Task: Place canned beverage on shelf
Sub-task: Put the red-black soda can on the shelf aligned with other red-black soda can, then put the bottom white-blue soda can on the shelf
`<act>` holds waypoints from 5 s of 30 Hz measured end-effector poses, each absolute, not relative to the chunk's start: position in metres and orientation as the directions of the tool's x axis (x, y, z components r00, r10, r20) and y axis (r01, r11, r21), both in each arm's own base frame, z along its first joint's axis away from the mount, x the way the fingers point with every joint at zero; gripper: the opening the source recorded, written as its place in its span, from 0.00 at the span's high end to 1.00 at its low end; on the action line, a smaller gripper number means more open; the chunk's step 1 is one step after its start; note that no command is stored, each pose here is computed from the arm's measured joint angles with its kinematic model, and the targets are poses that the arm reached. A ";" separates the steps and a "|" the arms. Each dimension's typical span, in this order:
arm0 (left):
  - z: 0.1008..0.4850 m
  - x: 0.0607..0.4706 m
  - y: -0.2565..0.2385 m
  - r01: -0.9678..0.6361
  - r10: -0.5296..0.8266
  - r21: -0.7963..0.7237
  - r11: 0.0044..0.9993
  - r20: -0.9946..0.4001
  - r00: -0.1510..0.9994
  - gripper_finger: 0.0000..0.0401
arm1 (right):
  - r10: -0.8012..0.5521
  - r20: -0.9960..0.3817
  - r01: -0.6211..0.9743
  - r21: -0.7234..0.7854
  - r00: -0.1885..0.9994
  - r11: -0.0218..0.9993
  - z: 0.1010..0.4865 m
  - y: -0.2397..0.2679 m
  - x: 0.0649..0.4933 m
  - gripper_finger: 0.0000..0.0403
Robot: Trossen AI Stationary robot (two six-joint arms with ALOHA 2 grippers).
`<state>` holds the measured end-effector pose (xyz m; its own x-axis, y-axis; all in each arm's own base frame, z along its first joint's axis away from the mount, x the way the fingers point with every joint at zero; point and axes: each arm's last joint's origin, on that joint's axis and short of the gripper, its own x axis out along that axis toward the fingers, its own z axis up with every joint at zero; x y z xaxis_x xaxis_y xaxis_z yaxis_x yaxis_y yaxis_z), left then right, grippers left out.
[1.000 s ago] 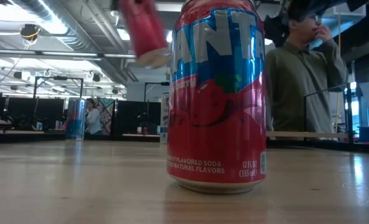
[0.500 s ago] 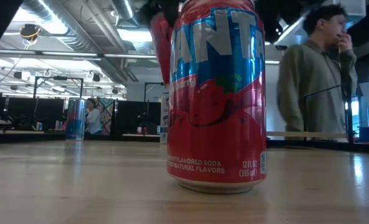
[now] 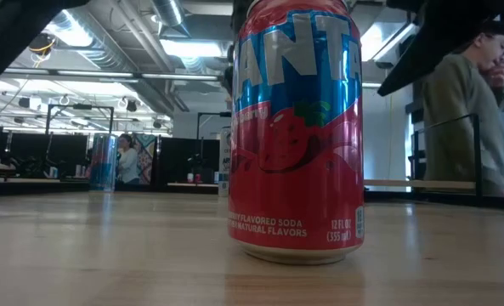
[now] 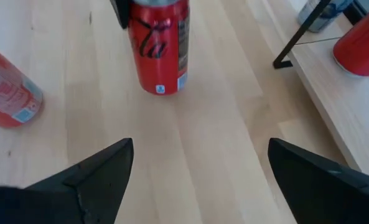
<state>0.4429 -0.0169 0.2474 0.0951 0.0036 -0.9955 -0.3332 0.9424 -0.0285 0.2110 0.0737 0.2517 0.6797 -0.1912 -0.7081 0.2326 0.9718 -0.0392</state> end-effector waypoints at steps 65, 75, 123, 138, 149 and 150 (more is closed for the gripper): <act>0.353 0.158 -0.057 -0.175 -0.048 -0.236 0.956 -0.712 0.701 0.10 | -0.177 -0.604 0.284 0.085 0.777 0.955 0.179 0.075 0.348 0.31; 0.354 0.159 -0.057 -0.192 -0.049 -0.259 0.947 -0.704 0.708 0.10 | -0.159 -0.567 0.268 0.114 0.809 0.957 0.239 0.041 0.321 0.31; 0.373 0.173 -0.054 -0.333 0.184 -0.253 0.908 -0.473 0.862 0.10 | -0.150 -0.581 0.128 -0.079 0.800 0.989 0.222 -0.149 0.302 0.17; 0.373 0.173 -0.054 -0.334 0.185 -0.252 0.908 -0.473 0.862 0.10 | -0.208 -0.544 0.169 -0.121 0.813 0.978 0.235 -0.148 0.298 0.15; 0.373 0.173 -0.055 -0.328 0.176 -0.258 0.909 -0.474 0.862 0.10 | -0.228 -0.385 0.231 -0.039 0.894 0.972 0.294 -0.132 0.268 0.16; 0.373 0.174 -0.055 -0.330 0.176 -0.266 0.906 -0.473 0.863 0.10 | -0.201 -0.366 0.218 0.005 0.909 0.976 0.301 -0.126 0.264 0.16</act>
